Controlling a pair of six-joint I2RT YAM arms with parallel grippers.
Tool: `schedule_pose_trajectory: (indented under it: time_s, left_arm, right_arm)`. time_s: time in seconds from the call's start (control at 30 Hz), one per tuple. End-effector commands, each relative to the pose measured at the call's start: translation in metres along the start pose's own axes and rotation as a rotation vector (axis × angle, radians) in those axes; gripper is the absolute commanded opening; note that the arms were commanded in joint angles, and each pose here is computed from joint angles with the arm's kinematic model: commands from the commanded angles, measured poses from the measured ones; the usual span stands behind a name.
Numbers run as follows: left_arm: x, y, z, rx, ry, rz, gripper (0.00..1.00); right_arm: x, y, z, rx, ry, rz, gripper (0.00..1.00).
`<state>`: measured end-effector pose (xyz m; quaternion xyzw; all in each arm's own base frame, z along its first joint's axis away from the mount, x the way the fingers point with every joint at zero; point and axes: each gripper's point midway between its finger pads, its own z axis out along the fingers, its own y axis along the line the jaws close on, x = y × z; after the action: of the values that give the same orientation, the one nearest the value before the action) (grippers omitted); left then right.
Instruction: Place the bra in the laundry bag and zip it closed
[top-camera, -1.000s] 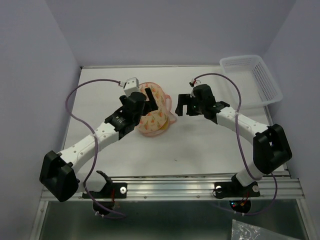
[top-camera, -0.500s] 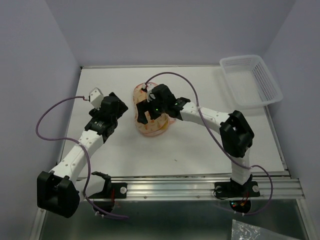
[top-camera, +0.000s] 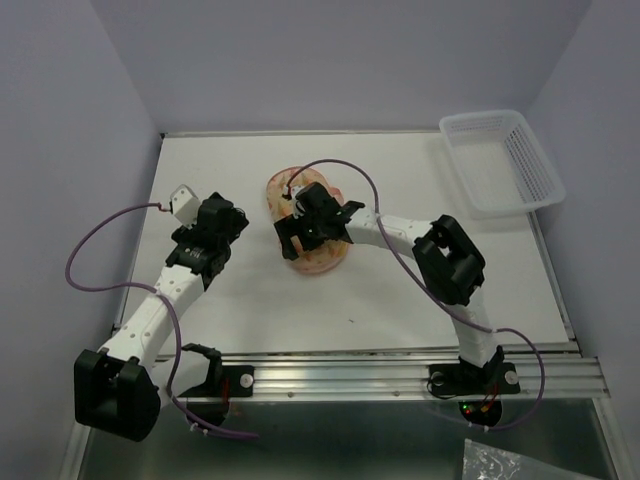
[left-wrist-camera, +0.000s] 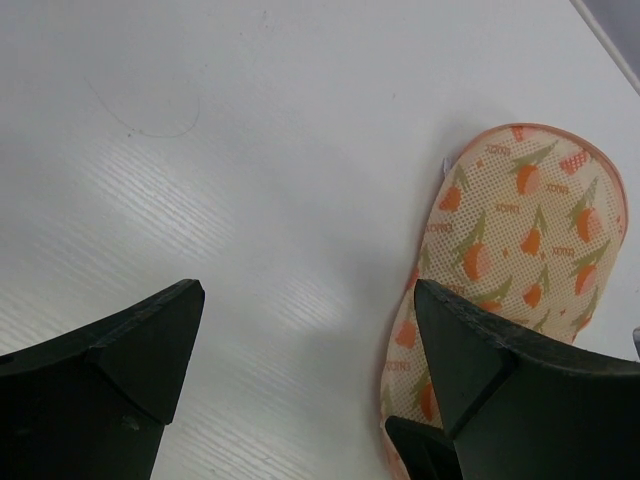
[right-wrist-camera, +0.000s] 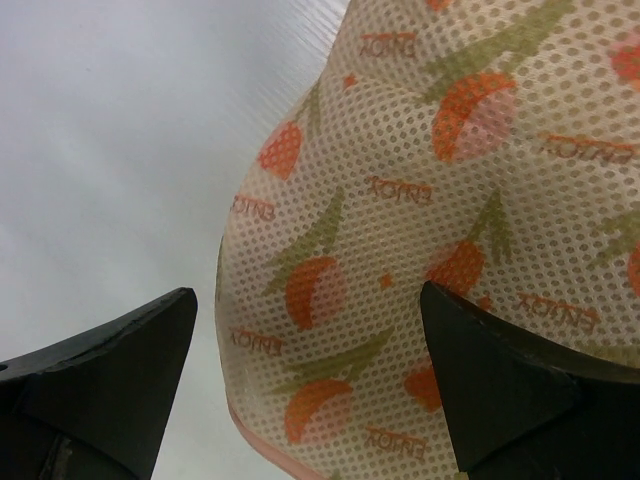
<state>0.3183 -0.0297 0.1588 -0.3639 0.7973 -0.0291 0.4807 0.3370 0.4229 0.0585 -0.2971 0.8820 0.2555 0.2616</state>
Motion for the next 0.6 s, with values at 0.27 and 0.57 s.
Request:
schedule_pose_trajectory:
  time_s: [0.27, 0.57]
  left_arm:
    - [-0.011, -0.004, -0.002, 0.008, -0.029, -0.02, 0.99]
    - [-0.002, -0.018, -0.005, 0.1, 0.018, 0.015, 0.99]
  right_arm:
    - [0.033, -0.099, -0.058, 0.239, 0.025, 0.086, 1.0]
    - [0.006, -0.203, -0.105, 0.336, -0.011, -0.084, 1.0]
